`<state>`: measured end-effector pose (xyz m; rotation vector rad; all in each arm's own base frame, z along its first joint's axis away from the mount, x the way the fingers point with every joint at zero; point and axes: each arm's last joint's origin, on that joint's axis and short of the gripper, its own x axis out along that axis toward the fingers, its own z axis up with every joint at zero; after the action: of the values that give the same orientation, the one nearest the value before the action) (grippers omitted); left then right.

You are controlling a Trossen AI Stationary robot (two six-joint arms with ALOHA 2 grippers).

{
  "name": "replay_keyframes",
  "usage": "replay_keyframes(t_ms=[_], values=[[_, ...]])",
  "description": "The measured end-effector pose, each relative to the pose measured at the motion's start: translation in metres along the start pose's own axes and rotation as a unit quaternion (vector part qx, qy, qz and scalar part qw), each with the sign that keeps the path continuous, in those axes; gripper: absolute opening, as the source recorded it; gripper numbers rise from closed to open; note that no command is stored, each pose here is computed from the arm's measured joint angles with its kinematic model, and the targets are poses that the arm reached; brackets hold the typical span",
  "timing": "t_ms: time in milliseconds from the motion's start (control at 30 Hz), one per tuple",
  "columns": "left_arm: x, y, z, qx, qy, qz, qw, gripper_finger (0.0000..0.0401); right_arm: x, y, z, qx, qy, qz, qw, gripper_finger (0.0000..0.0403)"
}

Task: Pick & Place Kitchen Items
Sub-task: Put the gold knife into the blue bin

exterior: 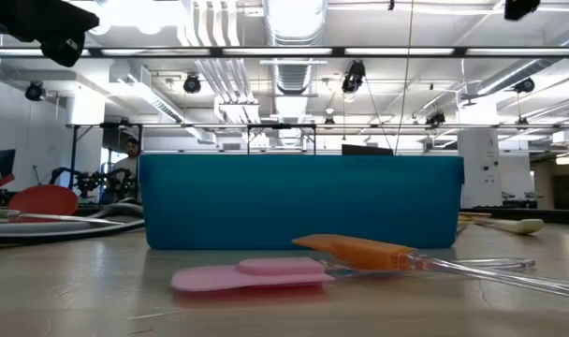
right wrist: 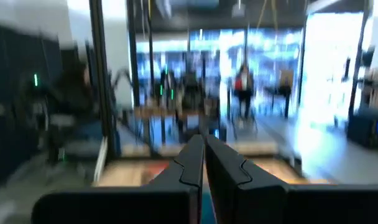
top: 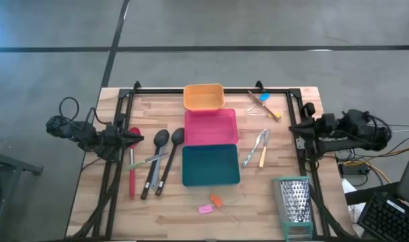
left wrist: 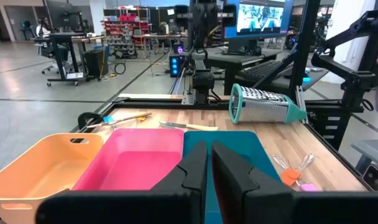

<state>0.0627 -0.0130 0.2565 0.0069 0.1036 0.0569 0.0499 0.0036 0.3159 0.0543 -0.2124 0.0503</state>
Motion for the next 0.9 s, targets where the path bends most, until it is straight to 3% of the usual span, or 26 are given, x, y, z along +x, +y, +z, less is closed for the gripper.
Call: replay_keyframes(t_ms=[100, 200, 267, 333, 400, 467, 533, 633, 900], values=[[0.0, 0.0, 0.0, 0.0, 0.0, 0.0, 1.0, 0.0026, 0.009, 0.001, 0.012, -0.021, -0.071, 0.001, 0.997, 0.0013], [0.0, 0.0, 0.0, 0.0, 0.0, 0.0, 1.0, 0.0026, 0.027, 0.002, 0.016, -0.089, -0.075, -0.007, 0.993, 0.0013], [0.0, 0.0, 0.0, 0.0, 0.0, 0.0, 1.0, 0.0026, 0.045, 0.0, 0.013, -0.143, -0.03, -0.056, 0.988, 0.0013], [0.0, 0.0, 0.0, 0.0, 0.0, 0.0, 1.0, 0.0026, 0.062, -0.004, 0.01, -0.161, 0.022, -0.144, 0.976, 0.0013], [0.0, 0.0, 0.0, 0.0, 0.0, 0.0, 1.0, 0.0026, 0.077, -0.009, 0.008, -0.182, 0.073, -0.245, 0.949, 0.0013], [0.0, 0.0, 0.0, 0.0, 0.0, 0.0, 1.0, 0.0026, 0.09, -0.013, 0.008, -0.211, 0.122, -0.332, 0.911, 0.0013], [0.0, 0.0, 0.0, 0.0, 0.0, 0.0, 1.0, 0.0026, 0.102, -0.016, 0.007, -0.247, 0.17, -0.385, 0.873, 0.0013], [0.0, 0.0, 0.0, 0.0, 0.0, 0.0, 1.0, 0.0026, 0.119, -0.019, 0.002, -0.271, 0.222, -0.398, 0.848, 0.0013], [0.0, 0.0, 0.0, 0.0, 0.0, 0.0, 1.0, 0.0026, 0.143, -0.031, 0.002, -0.213, 0.325, -0.401, 0.83, 0.0013]])
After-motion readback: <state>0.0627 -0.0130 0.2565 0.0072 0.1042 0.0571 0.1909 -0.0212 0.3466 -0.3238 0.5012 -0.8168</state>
